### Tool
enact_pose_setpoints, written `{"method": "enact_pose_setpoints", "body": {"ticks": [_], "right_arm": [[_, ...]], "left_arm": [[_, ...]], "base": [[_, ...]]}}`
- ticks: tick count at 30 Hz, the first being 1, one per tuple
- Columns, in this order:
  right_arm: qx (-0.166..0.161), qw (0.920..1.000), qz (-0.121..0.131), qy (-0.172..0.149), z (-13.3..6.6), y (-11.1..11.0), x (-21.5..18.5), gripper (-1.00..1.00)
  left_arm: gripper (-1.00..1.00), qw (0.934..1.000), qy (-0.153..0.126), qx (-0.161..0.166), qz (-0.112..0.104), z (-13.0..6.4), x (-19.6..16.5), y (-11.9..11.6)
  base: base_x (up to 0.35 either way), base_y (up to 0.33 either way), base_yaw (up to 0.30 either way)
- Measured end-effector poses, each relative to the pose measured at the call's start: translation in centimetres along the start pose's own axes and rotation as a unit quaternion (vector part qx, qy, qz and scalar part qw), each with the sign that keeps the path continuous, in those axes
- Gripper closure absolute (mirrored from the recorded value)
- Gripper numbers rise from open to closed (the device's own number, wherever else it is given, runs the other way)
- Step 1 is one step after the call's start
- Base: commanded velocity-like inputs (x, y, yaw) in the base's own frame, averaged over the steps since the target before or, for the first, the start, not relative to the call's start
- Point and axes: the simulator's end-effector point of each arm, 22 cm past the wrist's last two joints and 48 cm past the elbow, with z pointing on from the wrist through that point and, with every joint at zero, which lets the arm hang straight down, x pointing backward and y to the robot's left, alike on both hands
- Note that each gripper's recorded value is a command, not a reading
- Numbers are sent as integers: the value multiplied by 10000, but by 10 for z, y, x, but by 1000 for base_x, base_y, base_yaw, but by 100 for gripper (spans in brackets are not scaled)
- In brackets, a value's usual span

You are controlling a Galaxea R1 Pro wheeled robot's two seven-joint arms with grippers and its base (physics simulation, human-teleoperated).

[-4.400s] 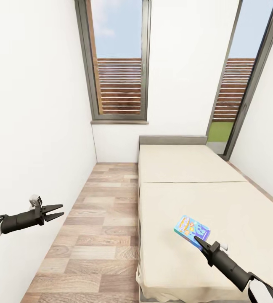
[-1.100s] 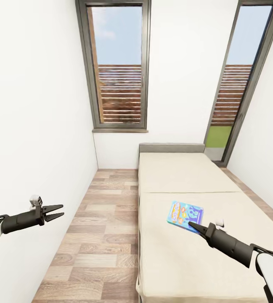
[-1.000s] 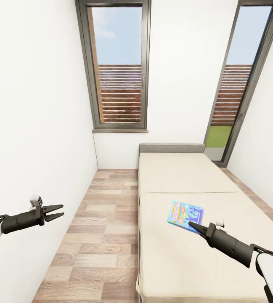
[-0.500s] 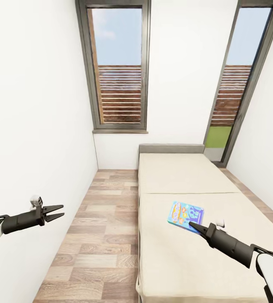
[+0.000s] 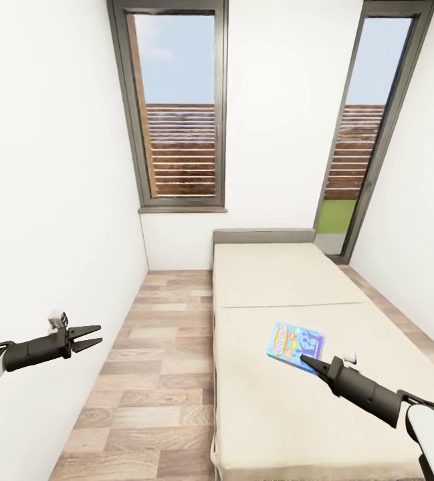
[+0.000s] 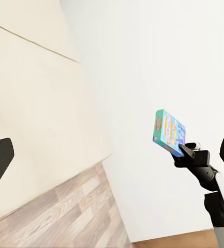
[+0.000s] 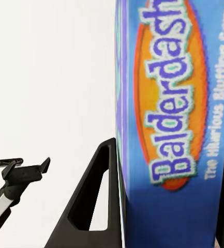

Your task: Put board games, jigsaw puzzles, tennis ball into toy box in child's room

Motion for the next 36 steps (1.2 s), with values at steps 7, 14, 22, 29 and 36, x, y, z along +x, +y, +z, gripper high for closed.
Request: {"method": "enact_pose_setpoints", "body": {"ticks": [7,14,22,29,36], "right_arm": [[36,10000,59,-57,-6,0,-4,100],[41,9999,77,-77,-9,4,-4,100],[48,9999,80,-81,-10,5,-4,100],[54,9999,78,-75,-10,5,-3,100],[59,9999,82,-79,-10,5,-4,100]], "left_arm": [[-100,10000,0,1,-2,-2,0,-6],[-100,10000,1,0,-3,-4,0,-11],[-100,10000,2,4,0,-5,0,-13],[-100,10000,7,3,2,-5,0,-13],[-100,10000,1,23,12,-5,0,-14]], "base": [[0,0,-244],[0,0,-278],[0,0,-281],[0,0,-281],[3,-3,-281]]}}
